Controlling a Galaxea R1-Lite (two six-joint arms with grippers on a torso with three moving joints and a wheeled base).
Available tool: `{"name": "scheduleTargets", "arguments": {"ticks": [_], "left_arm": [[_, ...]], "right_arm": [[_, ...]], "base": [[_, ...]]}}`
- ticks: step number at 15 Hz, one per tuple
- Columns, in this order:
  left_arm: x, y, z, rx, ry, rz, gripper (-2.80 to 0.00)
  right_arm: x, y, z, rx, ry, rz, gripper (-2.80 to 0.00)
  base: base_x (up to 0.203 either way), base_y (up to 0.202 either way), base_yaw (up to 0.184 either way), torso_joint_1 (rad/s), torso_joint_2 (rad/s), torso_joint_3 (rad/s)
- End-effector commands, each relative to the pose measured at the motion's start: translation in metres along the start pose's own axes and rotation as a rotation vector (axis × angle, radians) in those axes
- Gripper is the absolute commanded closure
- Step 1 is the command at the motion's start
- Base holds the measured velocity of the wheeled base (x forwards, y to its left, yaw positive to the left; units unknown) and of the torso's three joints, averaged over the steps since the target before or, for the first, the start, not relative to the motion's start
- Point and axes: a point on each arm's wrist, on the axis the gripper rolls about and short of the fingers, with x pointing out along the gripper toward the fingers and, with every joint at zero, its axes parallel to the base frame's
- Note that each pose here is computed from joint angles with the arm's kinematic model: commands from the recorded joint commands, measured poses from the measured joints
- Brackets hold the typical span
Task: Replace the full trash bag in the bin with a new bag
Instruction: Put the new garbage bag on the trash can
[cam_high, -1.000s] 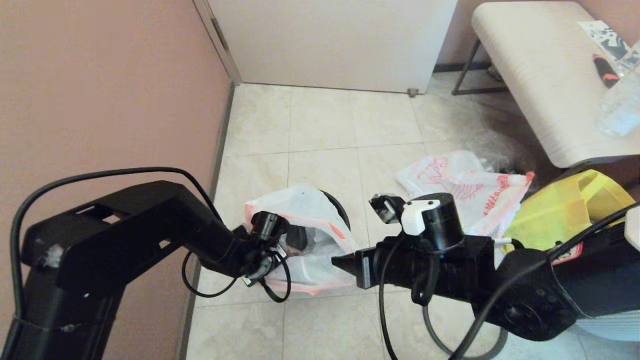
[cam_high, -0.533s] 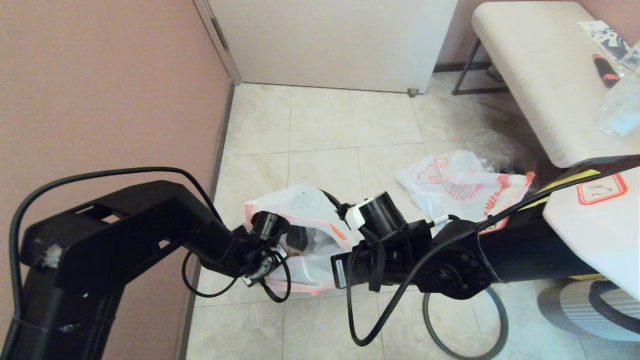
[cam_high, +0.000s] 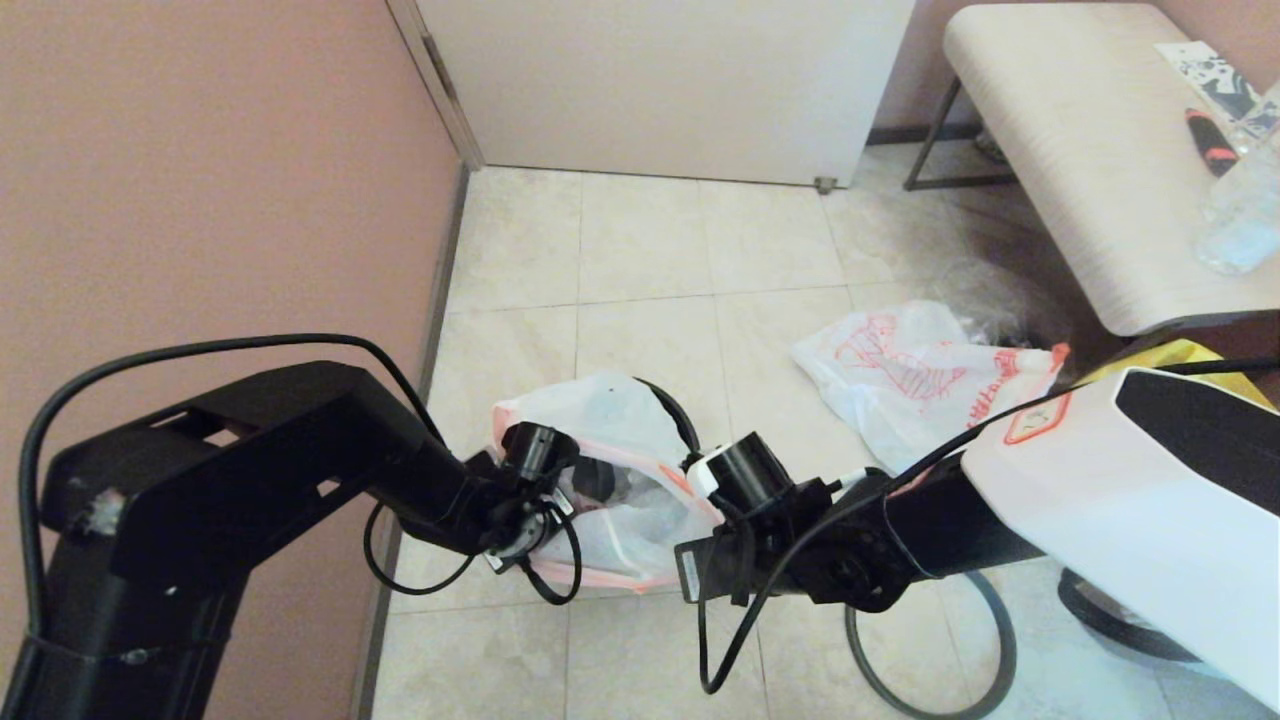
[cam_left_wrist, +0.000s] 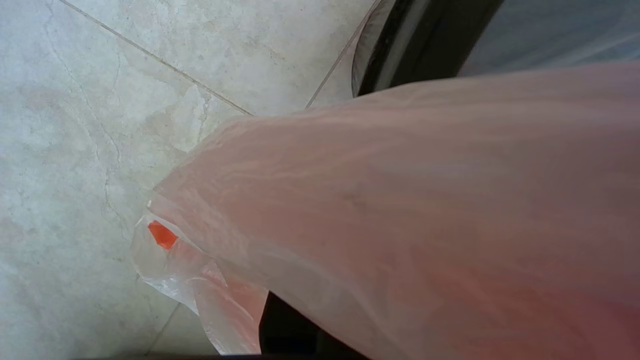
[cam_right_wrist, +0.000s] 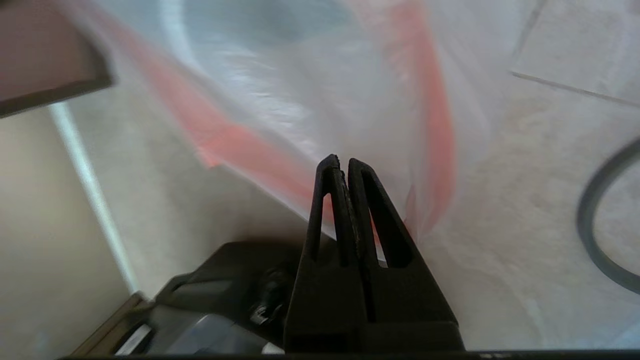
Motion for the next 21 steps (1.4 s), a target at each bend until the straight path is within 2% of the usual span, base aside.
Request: {"name": "scheduleTargets", "arguments": {"ticks": [1,3,4,7,10,12,15,18,21], "left_arm": [[0.0,0.0,0.0,-0.006,-0.003,0.001,0.0],[0.0,0.0,0.0,-0.006,-0.003,0.001,0.0],[0.0,0.0,0.0,-0.007,-0.003,-0.001,0.0],[-0.003,-0.001,0.001,-0.007,-0.004,-0.005,0.0],[-0.005,-0.001,0.0,-0.003,0.013,-0.018,0.0],[-0.007,0.0,-0.001,0.006,0.045,-0.039,0.0],[-0.007,-0.001,-0.007,0.039,0.058,-0.04,0.0],[-0.007,-0.001,-0.013,0.081,0.078,-0.046,0.0],[-0.008,-0.002,-0.016,0.093,0.087,-0.052,0.0]], "right_arm": [[0.032,-0.009,-0.01,0.018,0.02,-0.034,0.0],[0.052,-0.014,-0.003,0.05,-0.049,-0.026,0.0],[0.06,-0.016,-0.004,0.055,-0.051,-0.034,0.0],[0.084,-0.026,-0.003,0.072,-0.071,-0.085,0.0],[0.102,-0.046,0.014,0.111,-0.125,-0.153,0.0],[0.1,-0.058,0.027,0.136,-0.154,-0.18,0.0],[0.084,-0.061,0.042,0.16,-0.196,-0.177,0.0],[0.063,-0.061,0.058,0.216,-0.247,-0.162,0.0],[0.04,-0.066,0.076,0.256,-0.302,-0.152,0.0]], "base": [[0.0,0.0,0.0,0.0,0.0,0.0],[0.0,0.0,0.0,0.0,0.0,0.0],[0.0,0.0,0.0,0.0,0.0,0.0],[0.0,0.0,0.0,0.0,0.0,0.0],[0.0,0.0,0.0,0.0,0.0,0.0],[0.0,0.0,0.0,0.0,0.0,0.0],[0.0,0.0,0.0,0.0,0.0,0.0],[0.0,0.0,0.0,0.0,0.0,0.0],[0.0,0.0,0.0,0.0,0.0,0.0]]}}
